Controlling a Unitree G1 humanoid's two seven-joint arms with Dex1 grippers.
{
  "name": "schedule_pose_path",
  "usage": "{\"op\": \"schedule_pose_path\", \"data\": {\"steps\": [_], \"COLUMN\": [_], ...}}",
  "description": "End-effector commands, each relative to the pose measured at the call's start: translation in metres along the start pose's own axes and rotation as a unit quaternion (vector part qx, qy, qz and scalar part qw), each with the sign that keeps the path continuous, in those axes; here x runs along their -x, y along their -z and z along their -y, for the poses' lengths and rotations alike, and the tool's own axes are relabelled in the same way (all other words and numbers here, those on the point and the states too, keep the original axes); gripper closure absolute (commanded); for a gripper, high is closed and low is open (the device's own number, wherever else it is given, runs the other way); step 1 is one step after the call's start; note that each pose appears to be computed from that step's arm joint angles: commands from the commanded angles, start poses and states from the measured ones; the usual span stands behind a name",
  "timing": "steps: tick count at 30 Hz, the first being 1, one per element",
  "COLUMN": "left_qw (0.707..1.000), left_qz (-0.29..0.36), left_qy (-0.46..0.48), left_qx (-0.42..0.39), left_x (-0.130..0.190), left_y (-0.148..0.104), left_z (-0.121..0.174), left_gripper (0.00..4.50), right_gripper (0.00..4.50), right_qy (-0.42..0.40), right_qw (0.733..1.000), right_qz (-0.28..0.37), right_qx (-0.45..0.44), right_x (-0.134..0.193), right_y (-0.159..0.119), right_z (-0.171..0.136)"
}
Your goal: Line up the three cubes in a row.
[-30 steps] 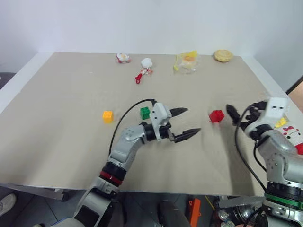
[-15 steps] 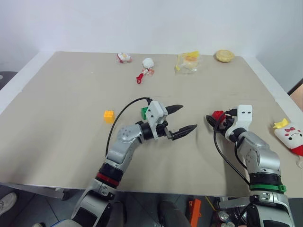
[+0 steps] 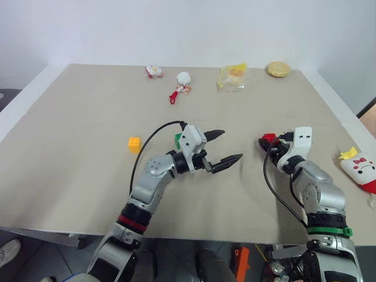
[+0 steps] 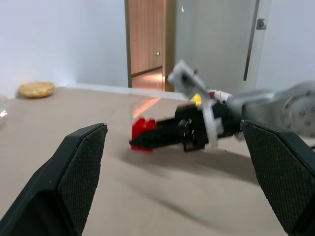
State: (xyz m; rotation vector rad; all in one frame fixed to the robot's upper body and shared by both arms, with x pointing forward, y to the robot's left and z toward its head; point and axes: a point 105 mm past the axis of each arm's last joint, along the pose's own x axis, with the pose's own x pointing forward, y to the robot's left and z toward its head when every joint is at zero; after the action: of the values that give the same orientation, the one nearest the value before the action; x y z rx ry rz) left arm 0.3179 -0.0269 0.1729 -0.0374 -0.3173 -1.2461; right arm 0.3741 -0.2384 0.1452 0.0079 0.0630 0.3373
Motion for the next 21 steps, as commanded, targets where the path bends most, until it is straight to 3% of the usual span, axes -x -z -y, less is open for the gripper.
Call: {"op": "schedule_pose_path", "data": {"steps": [1, 4, 7, 14, 21], "left_qw": [0.999, 0.998, 0.994, 0.984, 0.983], "left_qz": [0.003, -0.028, -0.058, -0.107, -0.111], "left_qy": [0.027, 0.058, 0.095, 0.139, 0.139], "left_qx": [-0.016, -0.022, -0.022, -0.032, -0.039], "left_x": [0.023, 0.048, 0.072, 0.101, 0.103], "left_y": [-0.011, -0.006, -0.002, 0.003, 0.000], "left_z": [0.002, 0.007, 0.015, 0.025, 0.028], "left_gripper": [0.00, 0.00, 0.00, 0.00, 0.00], "right_gripper": [3.23, 3.23, 3.23, 3.23, 3.23], "right_qy": [-0.197, -0.328, -0.421, -0.507, -0.543], "right_qw": [0.977, 0.938, 0.893, 0.835, 0.803], "right_qz": [0.032, 0.004, -0.046, -0.085, -0.129], "right_qx": [0.072, 0.113, 0.152, 0.199, 0.209], "right_x": [0.018, 0.043, 0.064, 0.069, 0.072], "right_y": [-0.028, -0.020, -0.002, 0.020, 0.043], "right_z": [-0.065, -0.104, -0.118, -0.110, -0.099]}}
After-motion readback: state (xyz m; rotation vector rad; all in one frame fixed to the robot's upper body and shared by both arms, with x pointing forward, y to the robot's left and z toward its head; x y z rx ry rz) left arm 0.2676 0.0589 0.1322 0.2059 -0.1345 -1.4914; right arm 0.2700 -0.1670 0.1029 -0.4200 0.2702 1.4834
